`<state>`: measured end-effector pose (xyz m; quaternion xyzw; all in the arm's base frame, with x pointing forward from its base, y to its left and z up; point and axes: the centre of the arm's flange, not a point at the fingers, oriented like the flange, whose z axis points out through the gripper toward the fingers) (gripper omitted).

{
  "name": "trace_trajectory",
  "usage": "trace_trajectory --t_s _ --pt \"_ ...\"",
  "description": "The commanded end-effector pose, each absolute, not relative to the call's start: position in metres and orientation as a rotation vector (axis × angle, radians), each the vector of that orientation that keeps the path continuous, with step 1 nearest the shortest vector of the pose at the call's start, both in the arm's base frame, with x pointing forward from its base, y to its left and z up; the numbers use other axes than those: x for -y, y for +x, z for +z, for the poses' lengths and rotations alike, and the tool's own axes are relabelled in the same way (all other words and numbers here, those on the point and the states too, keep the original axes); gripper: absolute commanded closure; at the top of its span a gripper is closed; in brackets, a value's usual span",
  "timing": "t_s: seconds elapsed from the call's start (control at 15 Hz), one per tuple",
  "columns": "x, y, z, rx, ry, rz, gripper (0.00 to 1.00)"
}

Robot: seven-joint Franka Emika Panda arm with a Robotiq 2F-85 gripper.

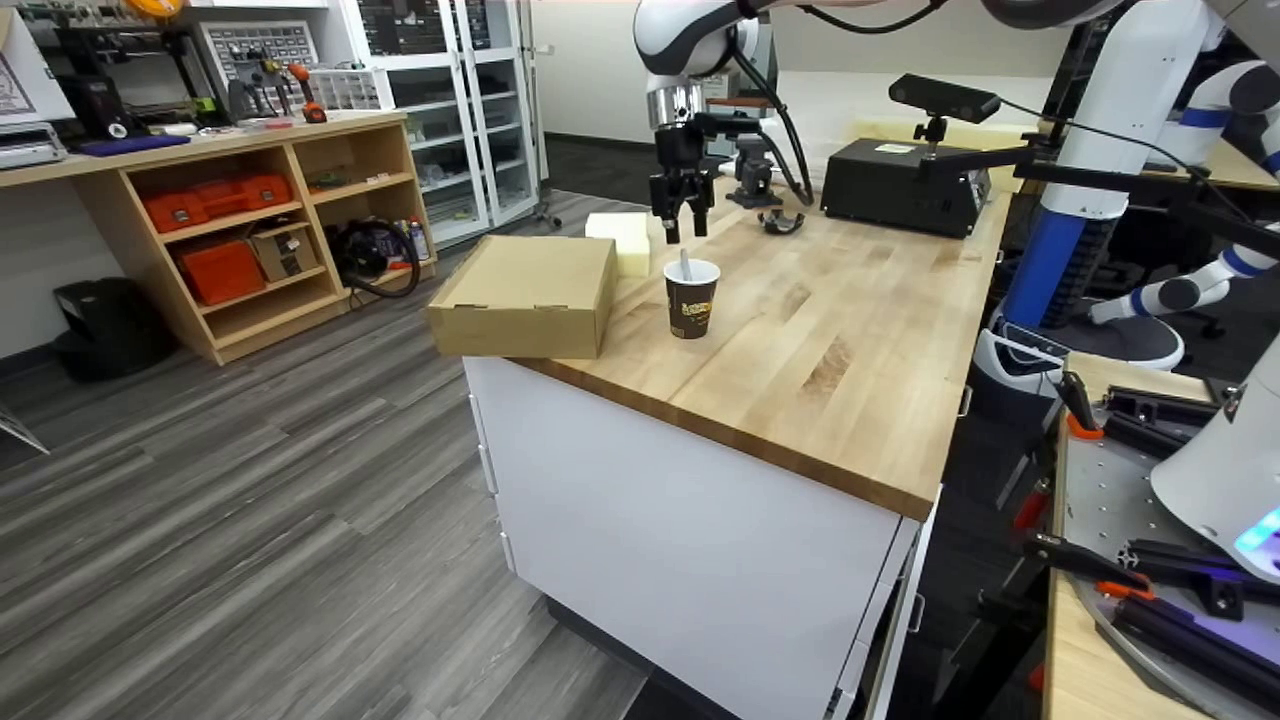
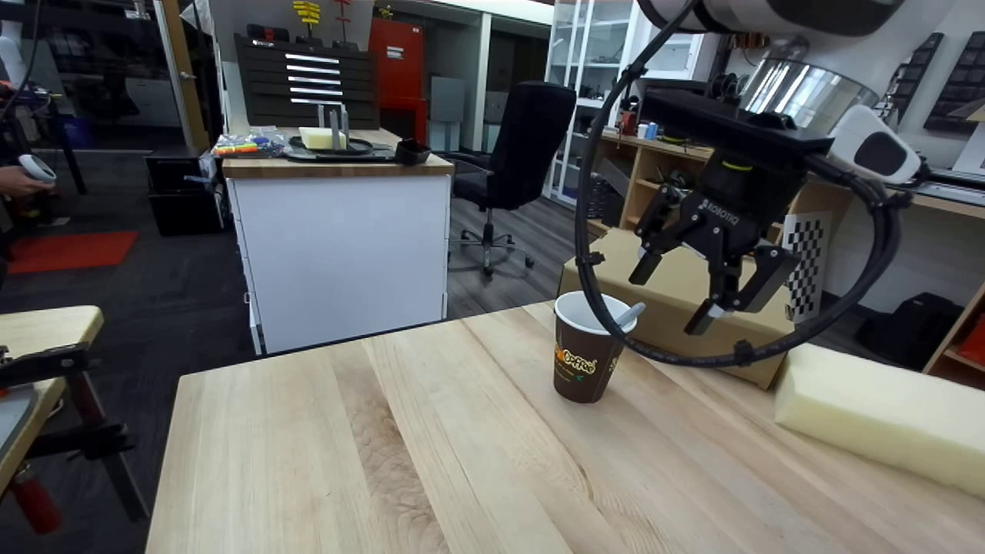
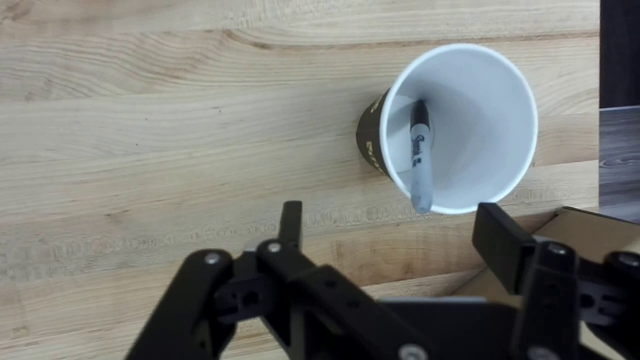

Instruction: Pick up the pen from the cup and put it on the table.

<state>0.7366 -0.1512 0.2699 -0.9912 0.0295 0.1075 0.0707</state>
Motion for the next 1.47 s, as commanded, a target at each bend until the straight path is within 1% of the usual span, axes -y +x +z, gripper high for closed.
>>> trace_trajectory --t_s 0.0,0.2,0.27,0.33,0.4,0.73,1.07,1.2,1.27,1.33,1.4 --pt "0.155 0.753 0.268 -0.134 -2.931 0.367 0.0" --pt "0.154 0.755 0.262 -0.132 -2.925 0.372 0.0" --pt "0.155 0.756 0.261 -0.133 -2.926 0.37 0.1" --pt "0.154 0.756 0.259 -0.131 -2.927 0.37 0.27" --pt "0.154 0.757 0.259 -0.131 -2.928 0.366 0.33" --pt "0.154 0.759 0.257 -0.133 -2.927 0.366 0.68" --pt "0.154 0.758 0.256 -0.133 -2.916 0.411 0.99" --pt "0.153 0.757 0.258 -0.139 -2.911 0.429 1.0" --pt "0.154 0.757 0.258 -0.143 -2.909 0.434 0.69" --pt "0.154 0.757 0.259 -0.145 -2.908 0.44 0.73" --pt "0.154 0.757 0.26 -0.143 -2.907 0.444 0.72"
